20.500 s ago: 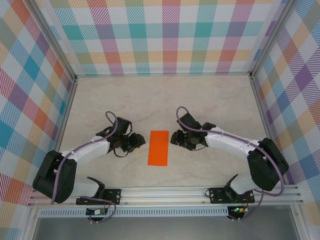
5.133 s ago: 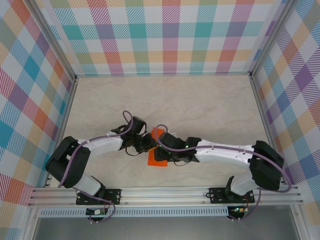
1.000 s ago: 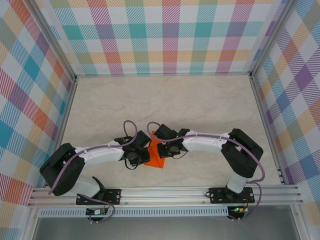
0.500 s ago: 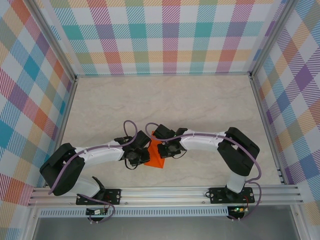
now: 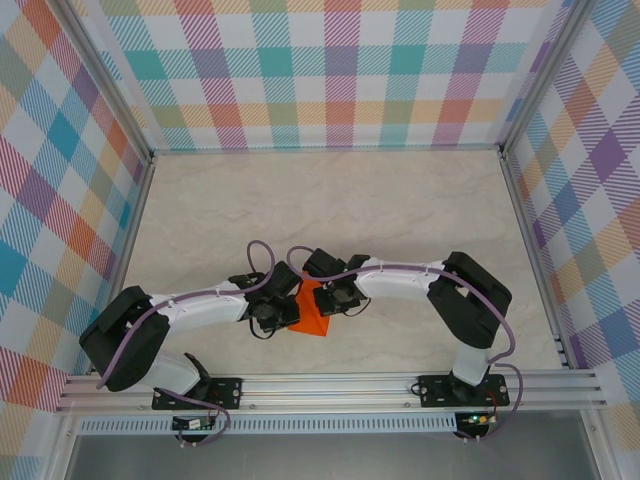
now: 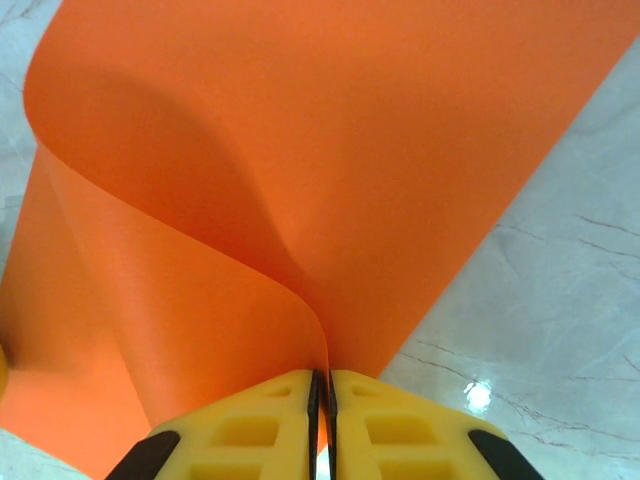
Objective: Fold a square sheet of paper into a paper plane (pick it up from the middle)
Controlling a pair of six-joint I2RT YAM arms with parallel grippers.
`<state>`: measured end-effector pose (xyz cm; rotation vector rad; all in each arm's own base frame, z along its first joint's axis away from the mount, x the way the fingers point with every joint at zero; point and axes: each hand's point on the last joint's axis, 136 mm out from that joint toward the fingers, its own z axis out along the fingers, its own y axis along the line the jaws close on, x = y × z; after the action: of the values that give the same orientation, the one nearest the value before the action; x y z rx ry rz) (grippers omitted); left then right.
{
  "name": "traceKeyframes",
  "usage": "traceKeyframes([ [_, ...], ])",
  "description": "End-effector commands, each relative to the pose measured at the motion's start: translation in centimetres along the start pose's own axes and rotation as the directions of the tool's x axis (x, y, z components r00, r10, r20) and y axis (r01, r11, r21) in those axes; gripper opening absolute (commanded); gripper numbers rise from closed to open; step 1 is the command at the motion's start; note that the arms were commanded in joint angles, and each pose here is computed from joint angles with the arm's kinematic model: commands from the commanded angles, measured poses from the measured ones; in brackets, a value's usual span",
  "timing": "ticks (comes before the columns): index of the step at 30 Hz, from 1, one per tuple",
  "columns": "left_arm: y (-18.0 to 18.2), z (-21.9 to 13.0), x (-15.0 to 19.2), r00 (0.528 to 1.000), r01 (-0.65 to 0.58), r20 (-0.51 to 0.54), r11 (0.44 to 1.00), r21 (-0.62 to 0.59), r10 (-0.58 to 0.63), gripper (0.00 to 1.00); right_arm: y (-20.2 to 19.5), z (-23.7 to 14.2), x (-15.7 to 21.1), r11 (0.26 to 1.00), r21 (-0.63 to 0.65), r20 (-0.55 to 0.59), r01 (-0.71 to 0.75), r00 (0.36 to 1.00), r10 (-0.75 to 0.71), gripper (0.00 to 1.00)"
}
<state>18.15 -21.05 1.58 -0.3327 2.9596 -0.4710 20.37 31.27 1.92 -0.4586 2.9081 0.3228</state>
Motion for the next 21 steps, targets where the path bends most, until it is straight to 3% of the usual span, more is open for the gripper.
traceKeyframes([
  [1,1.12,-0.04,0.61,1.0,-0.026,-0.015,0.998,-0.06,0.025,0.13,-0.13,-0.16,-0.54,1.0,0.016,0.004,0.011,1.0,-0.011,0.14],
  [21,1.12,0.0,0.68,0.999,-0.028,-0.018,0.998,-0.061,0.027,0.13,-0.04,0.13,-0.75,0.999,0.026,-0.003,0.021,1.0,-0.021,0.14],
])
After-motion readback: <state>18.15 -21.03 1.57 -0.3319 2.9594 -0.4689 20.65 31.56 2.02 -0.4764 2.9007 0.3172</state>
